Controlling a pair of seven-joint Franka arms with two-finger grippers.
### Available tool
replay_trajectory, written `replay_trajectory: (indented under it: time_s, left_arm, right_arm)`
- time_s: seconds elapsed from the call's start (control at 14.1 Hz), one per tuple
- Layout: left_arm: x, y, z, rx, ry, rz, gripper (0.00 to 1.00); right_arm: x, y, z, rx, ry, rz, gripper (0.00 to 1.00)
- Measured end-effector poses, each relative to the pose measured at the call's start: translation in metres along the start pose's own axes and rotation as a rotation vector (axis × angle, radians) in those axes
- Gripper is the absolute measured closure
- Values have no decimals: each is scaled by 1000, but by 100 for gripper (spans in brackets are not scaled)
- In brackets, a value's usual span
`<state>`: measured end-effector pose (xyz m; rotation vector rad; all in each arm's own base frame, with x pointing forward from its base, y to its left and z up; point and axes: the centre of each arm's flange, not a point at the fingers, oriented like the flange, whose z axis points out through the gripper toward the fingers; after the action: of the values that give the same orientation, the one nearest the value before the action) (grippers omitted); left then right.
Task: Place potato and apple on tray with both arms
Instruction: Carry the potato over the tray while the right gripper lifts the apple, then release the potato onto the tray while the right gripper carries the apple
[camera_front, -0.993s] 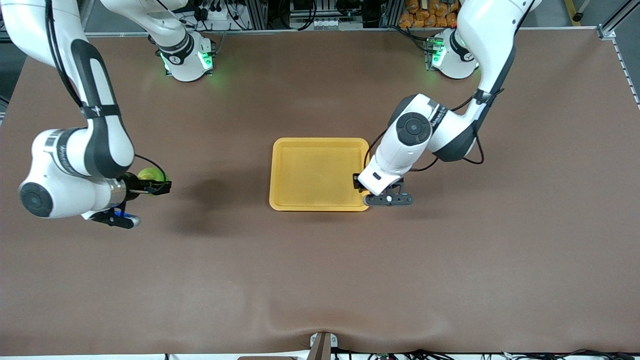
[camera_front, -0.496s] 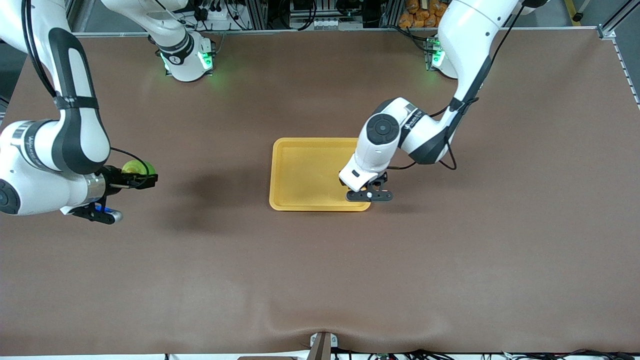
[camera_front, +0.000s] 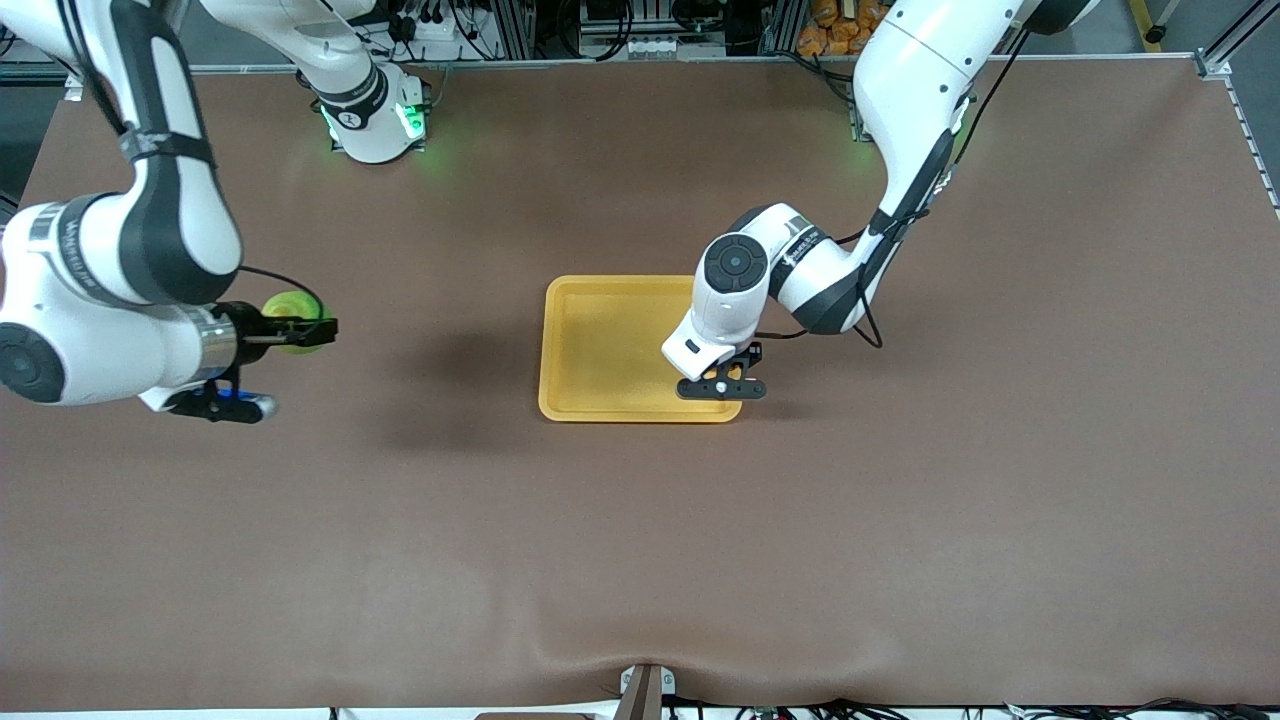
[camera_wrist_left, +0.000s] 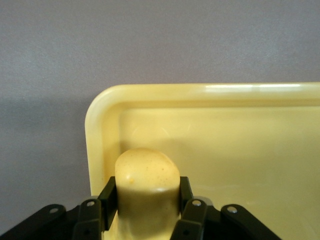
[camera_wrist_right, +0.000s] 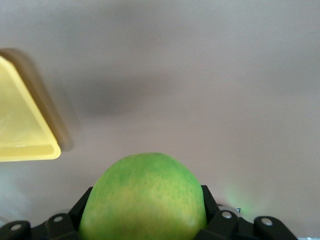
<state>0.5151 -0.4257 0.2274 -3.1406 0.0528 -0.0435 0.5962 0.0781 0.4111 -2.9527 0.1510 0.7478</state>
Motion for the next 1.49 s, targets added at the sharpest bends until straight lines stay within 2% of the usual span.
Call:
replay_trajectory:
  time_s: [0.07,0.28,0.5,0.92,0.99,1.28,1.35,1.49]
  left_arm:
    - [-1,1,2,1,-3,2,48]
    - [-4,2,9,11,-9,11,48]
    - [-4,1,14,35,5,3,48]
    - [-4,0,19,47,9,-22,48]
    - [-3,0,19,48,10,-35,43]
    - [-1,-2,18,48,14,-53,4]
    - [2,-2,16,45,18,-59,0]
    - [14,-10,7,40,33,-79,0]
  right_arm:
    - [-4,-12,1,-1,-3,4,16]
    - [-13,-34,6,52,-27,13,16]
    - [-21,-56,20,42,-43,31,16]
    - [-40,-139,53,-6,21,69,16]
    - [-42,-148,56,-7,35,77,16]
    - [-43,-171,76,-4,84,86,16]
    - [-43,-173,84,-5,91,89,16]
    - [-43,-181,98,-4,107,109,16]
